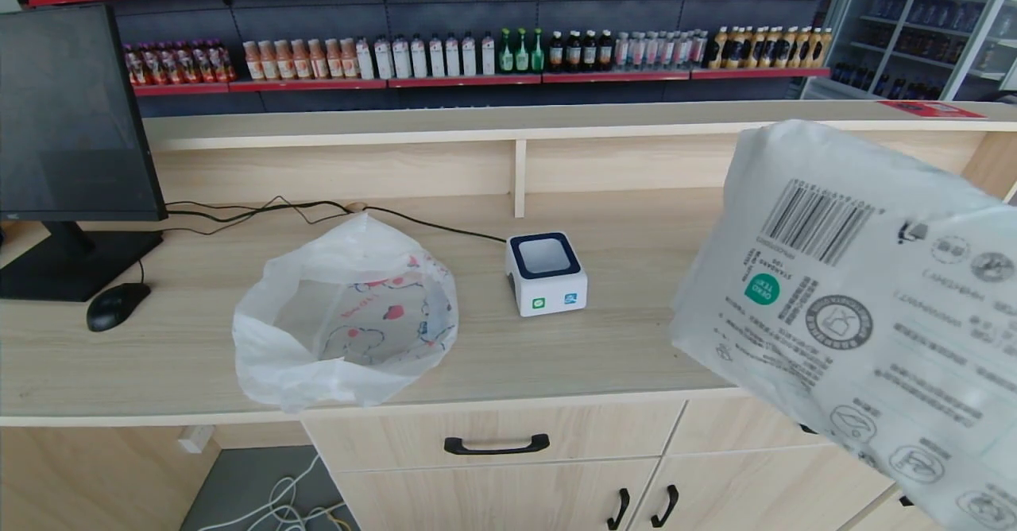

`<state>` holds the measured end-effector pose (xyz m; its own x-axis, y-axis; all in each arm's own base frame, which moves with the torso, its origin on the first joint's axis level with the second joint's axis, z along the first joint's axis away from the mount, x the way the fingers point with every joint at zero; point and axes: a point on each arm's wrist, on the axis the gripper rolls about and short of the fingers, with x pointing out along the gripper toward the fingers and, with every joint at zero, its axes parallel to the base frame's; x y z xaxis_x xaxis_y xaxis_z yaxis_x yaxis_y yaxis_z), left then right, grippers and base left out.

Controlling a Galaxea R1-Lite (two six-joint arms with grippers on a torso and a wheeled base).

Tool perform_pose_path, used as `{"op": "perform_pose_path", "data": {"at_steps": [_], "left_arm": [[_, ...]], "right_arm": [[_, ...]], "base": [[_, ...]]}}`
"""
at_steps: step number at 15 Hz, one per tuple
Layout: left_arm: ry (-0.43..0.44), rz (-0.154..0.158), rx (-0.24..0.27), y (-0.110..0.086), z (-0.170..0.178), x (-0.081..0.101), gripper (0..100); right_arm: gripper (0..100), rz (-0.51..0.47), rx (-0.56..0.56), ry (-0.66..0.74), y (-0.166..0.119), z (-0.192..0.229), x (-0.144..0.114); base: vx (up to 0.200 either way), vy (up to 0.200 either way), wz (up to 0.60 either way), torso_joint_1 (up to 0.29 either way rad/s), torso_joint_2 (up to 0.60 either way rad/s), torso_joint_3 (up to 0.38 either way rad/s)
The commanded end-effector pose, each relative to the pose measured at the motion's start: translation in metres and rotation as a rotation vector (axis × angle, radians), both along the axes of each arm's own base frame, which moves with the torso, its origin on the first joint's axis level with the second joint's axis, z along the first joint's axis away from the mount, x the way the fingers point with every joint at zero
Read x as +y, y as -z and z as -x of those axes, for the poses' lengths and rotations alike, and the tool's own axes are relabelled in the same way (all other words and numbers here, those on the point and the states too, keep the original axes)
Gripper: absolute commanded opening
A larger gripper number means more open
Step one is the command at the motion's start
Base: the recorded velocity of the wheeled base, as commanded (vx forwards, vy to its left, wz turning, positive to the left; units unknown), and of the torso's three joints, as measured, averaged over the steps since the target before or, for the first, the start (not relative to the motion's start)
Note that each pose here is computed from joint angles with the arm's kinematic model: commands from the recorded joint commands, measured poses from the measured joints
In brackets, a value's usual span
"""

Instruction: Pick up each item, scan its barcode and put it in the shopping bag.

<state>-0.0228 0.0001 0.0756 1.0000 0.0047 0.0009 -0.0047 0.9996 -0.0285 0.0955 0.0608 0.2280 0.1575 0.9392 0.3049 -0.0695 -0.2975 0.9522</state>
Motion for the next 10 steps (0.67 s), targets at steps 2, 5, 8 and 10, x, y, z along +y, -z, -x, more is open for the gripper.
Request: {"op": "perform_pose_path", "data": {"at_steps": [2, 5, 8, 10], "left_arm": [[0.0, 0.001, -0.001, 0.0, 0.0, 0.0, 100], [0.0, 0.001, -0.001, 0.0, 0.0, 0.0, 100], [0.0, 0.001, -0.001, 0.0, 0.0, 0.0, 100], [0.0, 0.001, -0.001, 0.0, 0.0, 0.0, 100]], "right_arm": [[0, 0.082, -0.249, 0.09, 0.016, 0.001, 0.0], [0, 0.126, -0.546, 0.107, 0.023, 0.013, 0.001], [0, 0.194, -0.872, 0.152, 0.032, 0.011, 0.002], [0, 0.282, -1.067, 0.249, 0.039, -0.005, 0.004]], "base": [[0.0, 0.0, 0.0, 0.0, 0.0, 0.0], [0.0, 0.0, 0.0, 0.0, 0.0, 0.0], [0.0, 0.0, 0.0, 0.0, 0.0, 0.0], [0.0, 0.0, 0.0, 0.0, 0.0, 0.0]]}}
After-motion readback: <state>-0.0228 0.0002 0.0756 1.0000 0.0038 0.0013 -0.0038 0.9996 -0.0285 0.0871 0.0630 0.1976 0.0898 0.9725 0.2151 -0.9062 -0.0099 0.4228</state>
